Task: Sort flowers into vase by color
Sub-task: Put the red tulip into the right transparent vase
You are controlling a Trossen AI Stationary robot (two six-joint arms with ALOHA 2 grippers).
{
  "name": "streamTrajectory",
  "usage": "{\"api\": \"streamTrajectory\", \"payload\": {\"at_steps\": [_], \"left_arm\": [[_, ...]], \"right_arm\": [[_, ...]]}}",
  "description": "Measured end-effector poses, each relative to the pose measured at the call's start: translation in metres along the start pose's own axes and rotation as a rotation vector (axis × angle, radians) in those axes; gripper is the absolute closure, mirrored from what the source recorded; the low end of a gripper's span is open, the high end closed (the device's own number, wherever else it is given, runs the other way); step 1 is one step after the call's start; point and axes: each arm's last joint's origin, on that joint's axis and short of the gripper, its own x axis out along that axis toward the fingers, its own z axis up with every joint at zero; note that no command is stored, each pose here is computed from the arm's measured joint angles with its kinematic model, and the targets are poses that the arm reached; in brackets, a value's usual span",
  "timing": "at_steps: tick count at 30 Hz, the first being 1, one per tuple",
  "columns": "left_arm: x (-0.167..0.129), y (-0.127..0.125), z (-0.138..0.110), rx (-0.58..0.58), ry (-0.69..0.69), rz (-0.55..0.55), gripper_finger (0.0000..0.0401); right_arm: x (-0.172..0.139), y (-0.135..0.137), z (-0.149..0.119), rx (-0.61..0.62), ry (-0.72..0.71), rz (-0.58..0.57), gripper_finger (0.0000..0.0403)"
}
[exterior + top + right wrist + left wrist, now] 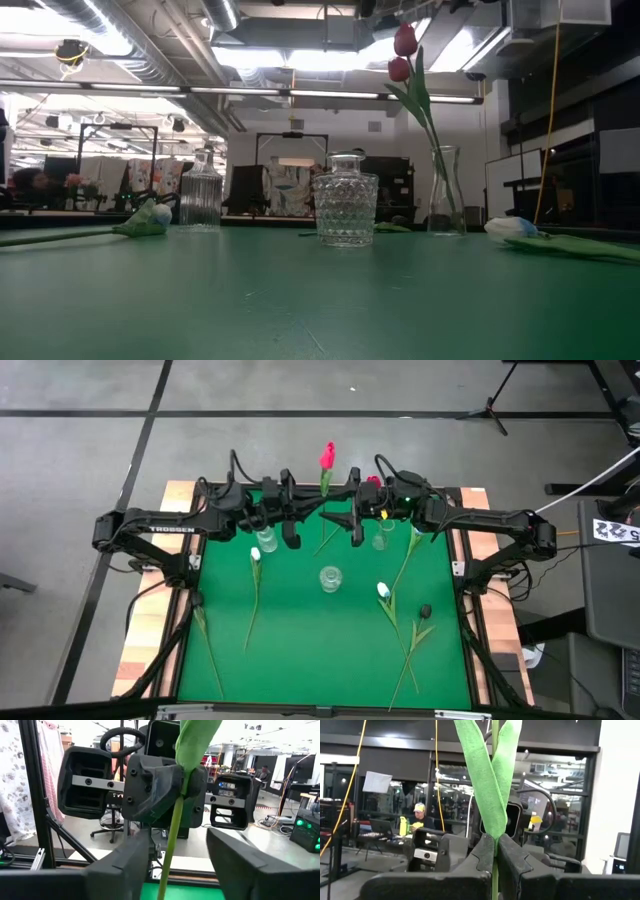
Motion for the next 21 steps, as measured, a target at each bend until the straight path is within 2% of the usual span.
{"api": "streamTrajectory", "payload": {"at_steps": [11,13,16,21], "left_arm": [[0.0,0.0,-0.002,0.005,0.008,-0.004,0.0397],[0.0,0.0,-0.002,0.012,0.018,-0.004,0.0397],[0.0,0.0,-0.004,0.029,0.033,0.001,0.039],[0.0,0.002,-0.011,0.028,0.115,0.007,0.0335]], "right_arm": [[0.0,0.001,0.0,-0.039,-0.001,0.029,0.0385],[0.0,0.001,0.0,-0.054,0.001,0.047,0.0393],[0.0,0.001,-0.002,-0.052,0.01,0.047,0.0383],[-0.001,0.001,-0.003,-0.049,0.025,0.047,0.0396]]}}
